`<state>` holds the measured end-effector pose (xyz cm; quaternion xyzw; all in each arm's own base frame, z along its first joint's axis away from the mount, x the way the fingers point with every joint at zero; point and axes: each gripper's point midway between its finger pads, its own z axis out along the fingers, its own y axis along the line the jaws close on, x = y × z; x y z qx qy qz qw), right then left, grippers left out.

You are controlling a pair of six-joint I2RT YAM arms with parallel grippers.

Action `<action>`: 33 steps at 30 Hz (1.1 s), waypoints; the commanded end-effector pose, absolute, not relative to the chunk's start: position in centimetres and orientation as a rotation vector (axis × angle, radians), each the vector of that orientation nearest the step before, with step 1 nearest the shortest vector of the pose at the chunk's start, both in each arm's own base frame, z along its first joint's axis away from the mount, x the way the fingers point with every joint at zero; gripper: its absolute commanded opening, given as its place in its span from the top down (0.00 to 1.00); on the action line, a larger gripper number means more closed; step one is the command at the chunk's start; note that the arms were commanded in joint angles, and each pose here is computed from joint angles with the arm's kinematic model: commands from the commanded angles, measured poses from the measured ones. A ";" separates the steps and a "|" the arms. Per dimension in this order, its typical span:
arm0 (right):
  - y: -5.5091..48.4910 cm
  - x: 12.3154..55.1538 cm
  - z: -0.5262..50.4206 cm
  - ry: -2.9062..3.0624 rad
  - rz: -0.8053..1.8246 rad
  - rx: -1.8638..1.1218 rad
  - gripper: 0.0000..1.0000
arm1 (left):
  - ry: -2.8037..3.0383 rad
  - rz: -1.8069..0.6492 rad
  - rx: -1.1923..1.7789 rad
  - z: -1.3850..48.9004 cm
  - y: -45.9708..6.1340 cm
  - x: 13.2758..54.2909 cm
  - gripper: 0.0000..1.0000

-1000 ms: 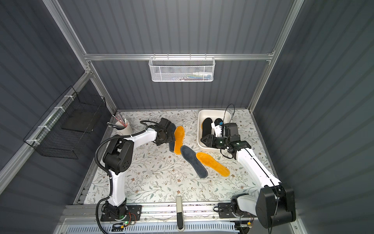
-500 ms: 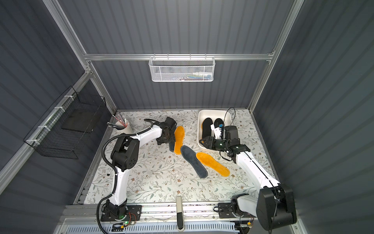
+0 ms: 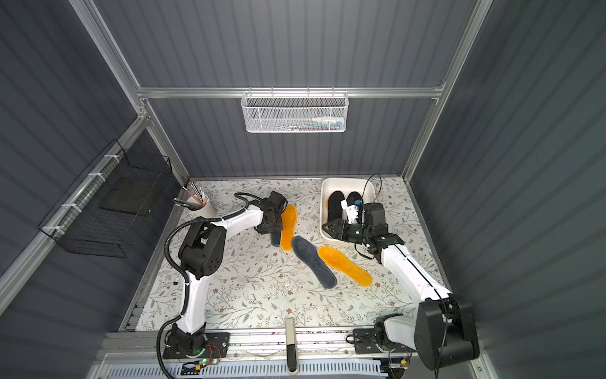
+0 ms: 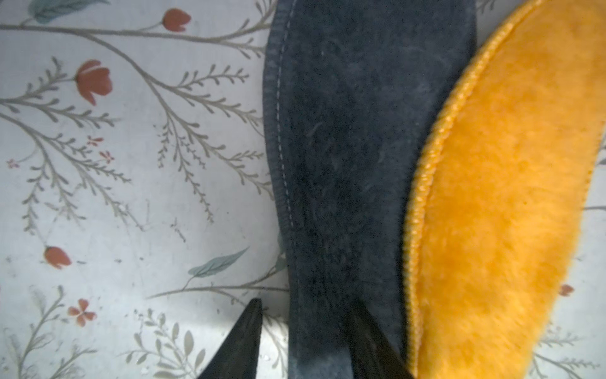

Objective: Put the insoles into the storage box
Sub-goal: Pick up the insole from the center of the board.

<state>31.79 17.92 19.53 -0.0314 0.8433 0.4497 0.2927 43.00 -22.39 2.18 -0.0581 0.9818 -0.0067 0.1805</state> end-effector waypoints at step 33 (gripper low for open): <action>17.2 31.1 20.7 2.267 1.161 -0.023 0.52 | 2.950 0.210 -0.112 -1.7 -13.1 35.5 1.00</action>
